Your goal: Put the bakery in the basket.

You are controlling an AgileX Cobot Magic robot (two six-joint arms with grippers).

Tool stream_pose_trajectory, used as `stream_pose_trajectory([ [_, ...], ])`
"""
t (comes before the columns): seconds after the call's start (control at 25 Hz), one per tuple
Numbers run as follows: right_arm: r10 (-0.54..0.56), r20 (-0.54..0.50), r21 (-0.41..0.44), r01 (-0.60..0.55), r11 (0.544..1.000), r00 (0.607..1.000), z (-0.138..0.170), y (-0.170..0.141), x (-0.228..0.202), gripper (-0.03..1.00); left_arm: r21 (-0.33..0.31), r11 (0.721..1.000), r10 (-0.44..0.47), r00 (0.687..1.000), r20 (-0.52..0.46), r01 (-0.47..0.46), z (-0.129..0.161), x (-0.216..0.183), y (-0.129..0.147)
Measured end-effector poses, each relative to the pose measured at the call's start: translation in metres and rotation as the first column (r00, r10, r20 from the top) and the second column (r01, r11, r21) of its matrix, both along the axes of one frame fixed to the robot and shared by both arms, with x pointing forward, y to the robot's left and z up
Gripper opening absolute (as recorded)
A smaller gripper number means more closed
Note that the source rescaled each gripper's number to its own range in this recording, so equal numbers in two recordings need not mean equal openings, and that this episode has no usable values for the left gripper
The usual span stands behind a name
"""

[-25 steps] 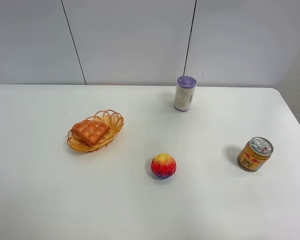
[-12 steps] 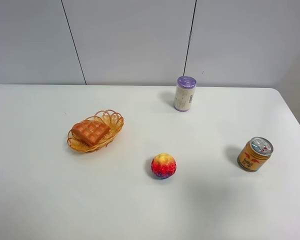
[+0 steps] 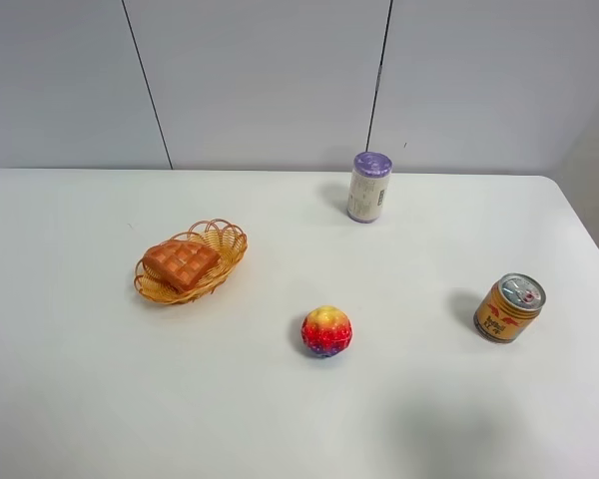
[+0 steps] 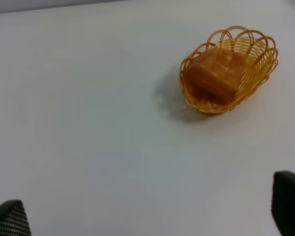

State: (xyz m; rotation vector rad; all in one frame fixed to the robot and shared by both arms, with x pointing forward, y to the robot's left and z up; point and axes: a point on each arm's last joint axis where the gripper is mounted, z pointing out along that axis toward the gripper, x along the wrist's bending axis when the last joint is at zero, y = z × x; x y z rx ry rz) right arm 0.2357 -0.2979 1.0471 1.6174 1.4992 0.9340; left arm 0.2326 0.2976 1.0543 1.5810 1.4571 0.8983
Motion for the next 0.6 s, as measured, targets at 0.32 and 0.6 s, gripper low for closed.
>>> stream_pose_trajectory([
  [0.32, 0.001, 0.0, -0.015, -0.001, 1.0, 1.0, -0.0004, -0.0006, 0.0004, 0.66, 0.0, 1.0, 0.0, 1.0, 0.0, 0.0, 0.0, 0.0, 0.0],
  [0.6, 0.001, 0.0, -0.015, -0.001, 1.0, 1.0, -0.0004, -0.0006, 0.0004, 0.66, 0.0, 1.0, 0.0, 1.0, 0.0, 0.0, 0.0, 0.0, 0.0],
])
